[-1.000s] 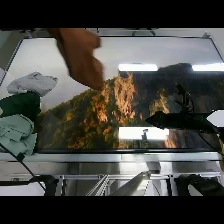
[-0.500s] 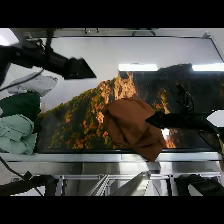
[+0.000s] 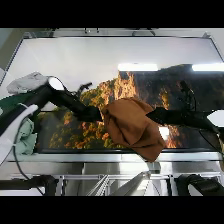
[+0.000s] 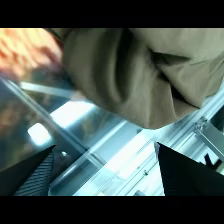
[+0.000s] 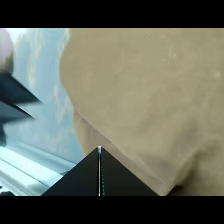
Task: Fold the shirts.
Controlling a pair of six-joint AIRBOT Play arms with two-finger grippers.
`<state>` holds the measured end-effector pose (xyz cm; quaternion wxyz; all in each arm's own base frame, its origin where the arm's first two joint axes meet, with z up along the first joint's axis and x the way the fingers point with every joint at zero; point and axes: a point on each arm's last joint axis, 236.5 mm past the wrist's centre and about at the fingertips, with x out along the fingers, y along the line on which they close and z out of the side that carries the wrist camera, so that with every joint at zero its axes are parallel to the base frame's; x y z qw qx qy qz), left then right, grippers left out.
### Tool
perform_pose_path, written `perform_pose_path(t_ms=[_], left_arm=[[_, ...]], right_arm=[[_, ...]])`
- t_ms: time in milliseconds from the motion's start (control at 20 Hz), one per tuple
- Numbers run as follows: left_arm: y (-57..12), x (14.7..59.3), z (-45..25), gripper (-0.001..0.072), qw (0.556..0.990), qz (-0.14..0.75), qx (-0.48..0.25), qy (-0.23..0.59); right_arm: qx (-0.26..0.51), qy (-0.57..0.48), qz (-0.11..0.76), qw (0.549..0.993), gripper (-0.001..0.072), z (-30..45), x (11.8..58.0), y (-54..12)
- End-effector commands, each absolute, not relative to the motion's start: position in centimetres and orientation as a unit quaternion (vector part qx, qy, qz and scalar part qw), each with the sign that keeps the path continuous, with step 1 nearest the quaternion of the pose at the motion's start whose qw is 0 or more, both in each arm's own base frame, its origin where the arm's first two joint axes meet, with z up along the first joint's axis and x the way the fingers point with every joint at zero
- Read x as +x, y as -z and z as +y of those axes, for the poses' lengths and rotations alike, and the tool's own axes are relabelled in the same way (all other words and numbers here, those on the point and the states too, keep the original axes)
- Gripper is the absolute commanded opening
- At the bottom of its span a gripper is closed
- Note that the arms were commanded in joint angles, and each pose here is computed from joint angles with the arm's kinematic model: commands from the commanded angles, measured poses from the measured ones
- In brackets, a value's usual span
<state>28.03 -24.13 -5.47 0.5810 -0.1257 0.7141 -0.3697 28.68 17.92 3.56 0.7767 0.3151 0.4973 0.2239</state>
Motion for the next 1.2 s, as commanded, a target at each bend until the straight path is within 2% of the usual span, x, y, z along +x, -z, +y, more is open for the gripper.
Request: perform_pose_path(t_ms=[0,50,100,150,250,300,350,550,750,800,850,900,1000,1150], left_arm=[[9.2,25.2,-26.9,0.0681,0.532,0.739,-0.14,0.388],[10.0,24.9,-27.4,0.0517,0.522,0.746,-0.137,0.39],[10.6,24.7,-27.9,0.038,0.516,0.751,-0.133,0.391],[11.0,24.8,-28.5,0.0326,0.513,0.752,-0.127,0.394],[11.4,25.3,-29.4,0.0318,0.511,0.75,-0.118,0.403],[11.3,25.8,-29.7,0.0142,0.512,0.748,-0.117,0.406],[11.1,26.2,-29.8,0.0012,0.516,0.744,-0.116,0.409],[9.8,27.5,-28.9,0.0017,0.524,0.736,-0.127,0.409],[8.8,28.2,-27.0,0.0021,0.543,0.727,-0.148,0.394],[8.4,28.5,-26.5,0.0021,0.551,0.72,-0.151,0.393],[7.9,28.9,-26.0,0.0021,0.559,0.714,-0.154,0.393],[7.1,29.5,-25.6,0.0021,0.569,0.705,-0.158,0.393],[4.2,31.1,-25.3,0.0021,0.594,0.672,-0.187,0.402],[-5.4,33.3,-24.3,0.0015,0.64,0.582,-0.228,0.447]], right_arm=[[0.289,-0.169,0.525,0.783,0.0038,14.3,28.5,-1.4],[0.292,-0.118,0.546,0.776,0.0266,11.4,28.1,-0.1],[0.295,-0.075,0.562,0.769,0.0528,8.7,27.7,0.9],[0.293,-0.049,0.572,0.765,0.0501,6.8,27.3,1.6],[0.291,-0.022,0.593,0.75,0.0499,4.3,26.5,3.5],[0.285,-0.026,0.607,0.741,0.05,4.1,26.1,4.7],[0.276,-0.036,0.628,0.727,0.05,4.4,25.4,6.2],[0.219,-0.129,0.703,0.664,0.0506,7.6,22.4,11.2],[0.216,-0.236,0.696,0.643,0.0496,12.4,22.2,11.8],[0.223,-0.253,0.685,0.646,0.04,13.3,22.8,11.5],[0.226,-0.269,0.669,0.655,0.0083,13.8,23.5,10.9],[0.228,-0.285,0.65,0.666,0.0021,14.3,24.7,10.0],[0.235,-0.306,0.625,0.679,0.002,14.5,26.7,7.3],[0.256,-0.398,0.534,0.701,0.002,15.8,29.5,-4.0]])
